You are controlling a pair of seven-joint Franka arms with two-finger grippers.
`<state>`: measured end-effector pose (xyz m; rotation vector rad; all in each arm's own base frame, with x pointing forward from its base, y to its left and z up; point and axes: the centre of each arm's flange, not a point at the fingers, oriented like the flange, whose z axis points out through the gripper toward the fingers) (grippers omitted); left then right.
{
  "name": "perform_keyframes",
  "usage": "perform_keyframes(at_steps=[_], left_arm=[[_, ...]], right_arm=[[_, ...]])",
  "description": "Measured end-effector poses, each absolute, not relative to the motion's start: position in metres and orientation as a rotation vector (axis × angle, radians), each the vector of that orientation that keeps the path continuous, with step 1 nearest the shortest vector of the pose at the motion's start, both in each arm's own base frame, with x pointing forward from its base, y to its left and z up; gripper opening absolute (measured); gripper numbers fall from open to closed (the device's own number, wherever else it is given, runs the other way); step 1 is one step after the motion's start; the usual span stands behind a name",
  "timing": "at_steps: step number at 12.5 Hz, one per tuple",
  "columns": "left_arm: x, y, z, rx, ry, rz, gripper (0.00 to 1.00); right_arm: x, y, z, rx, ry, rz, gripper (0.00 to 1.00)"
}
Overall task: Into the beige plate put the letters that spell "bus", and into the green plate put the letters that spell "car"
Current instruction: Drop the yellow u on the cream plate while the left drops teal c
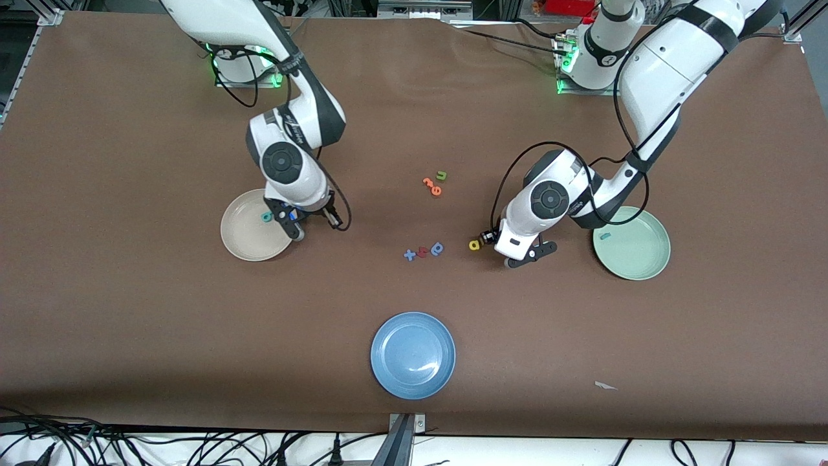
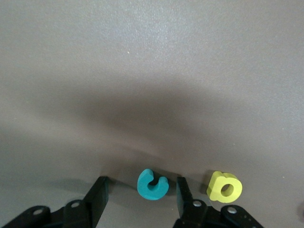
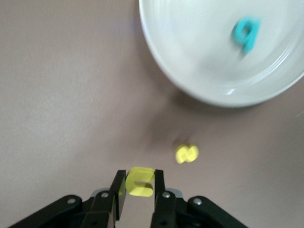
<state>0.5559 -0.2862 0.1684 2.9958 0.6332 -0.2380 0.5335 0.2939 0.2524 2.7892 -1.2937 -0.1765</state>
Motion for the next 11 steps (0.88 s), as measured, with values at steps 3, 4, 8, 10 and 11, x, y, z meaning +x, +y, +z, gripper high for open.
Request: perform_keyframes(at_steps=[3, 4, 8, 10, 11], left_arm=[[0.557, -0.286, 0.170, 2.994, 0.634, -0.236, 0.48], [0.557, -0.286, 0.171, 2.992, 0.634, -0.233, 0.40], [0.558, -0.287, 0.173, 2.989, 0.634, -0.228, 0.28], [0.559, -0.286, 0.173, 2.988, 0.638, -0.226, 0.28], [0.562, -0.283, 0.175, 2.984, 0.647, -0.220, 0.28]], right_arm=[[0.550, 0.239, 0.268, 2.820, -1.105, -0.227, 0.28], [0.552, 0.221, 0.267, 2.830, -1.040, -0.248, 0.28], [0.548, 0.144, 0.237, 2.874, -0.839, -0.321, 0.28], [0.542, 0.106, 0.215, 2.908, -0.779, -0.341, 0.28], [0.540, 0.087, 0.206, 2.928, -0.781, -0.370, 0.28]])
